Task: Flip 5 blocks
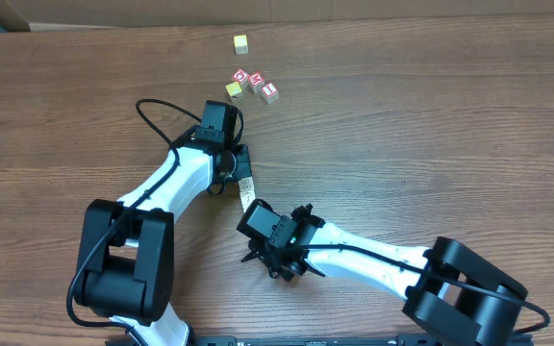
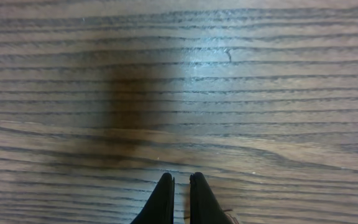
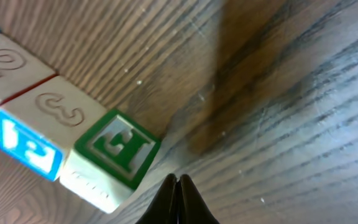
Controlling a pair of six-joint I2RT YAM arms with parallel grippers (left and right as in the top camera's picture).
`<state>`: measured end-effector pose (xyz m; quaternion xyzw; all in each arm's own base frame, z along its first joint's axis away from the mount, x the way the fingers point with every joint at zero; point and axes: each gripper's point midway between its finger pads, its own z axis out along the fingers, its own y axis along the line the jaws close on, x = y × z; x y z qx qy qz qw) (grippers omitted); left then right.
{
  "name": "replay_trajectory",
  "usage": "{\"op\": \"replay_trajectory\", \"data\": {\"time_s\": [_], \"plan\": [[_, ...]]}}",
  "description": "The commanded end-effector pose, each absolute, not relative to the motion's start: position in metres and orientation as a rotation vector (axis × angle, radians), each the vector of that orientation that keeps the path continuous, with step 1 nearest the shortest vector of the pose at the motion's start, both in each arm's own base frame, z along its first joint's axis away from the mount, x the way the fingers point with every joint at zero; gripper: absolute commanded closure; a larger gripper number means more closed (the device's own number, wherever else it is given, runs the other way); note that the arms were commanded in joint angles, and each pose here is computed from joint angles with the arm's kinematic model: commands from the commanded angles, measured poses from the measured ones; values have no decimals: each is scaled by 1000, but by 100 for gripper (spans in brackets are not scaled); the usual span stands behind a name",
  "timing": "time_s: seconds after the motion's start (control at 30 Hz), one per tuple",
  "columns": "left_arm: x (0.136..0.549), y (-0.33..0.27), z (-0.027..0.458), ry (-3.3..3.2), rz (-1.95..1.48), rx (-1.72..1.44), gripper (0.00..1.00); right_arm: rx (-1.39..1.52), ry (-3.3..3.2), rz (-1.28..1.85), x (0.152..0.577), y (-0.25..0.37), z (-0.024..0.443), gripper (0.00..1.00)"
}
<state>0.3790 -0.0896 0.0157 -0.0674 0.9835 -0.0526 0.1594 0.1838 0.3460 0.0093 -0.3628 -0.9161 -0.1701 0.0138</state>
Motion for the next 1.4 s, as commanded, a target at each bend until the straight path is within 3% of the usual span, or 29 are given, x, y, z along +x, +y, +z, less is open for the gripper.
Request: {"op": "replay_trajectory", "data": {"time_s": [0.0,1.37], "plan": [[383,-93,14,2812,-173,-198,96,-1120,-2848,-567,184,356,11,96],[381,-102,15,2820,-242,-188,96,-1194,-2800,-730,191,382,17,92]]}}
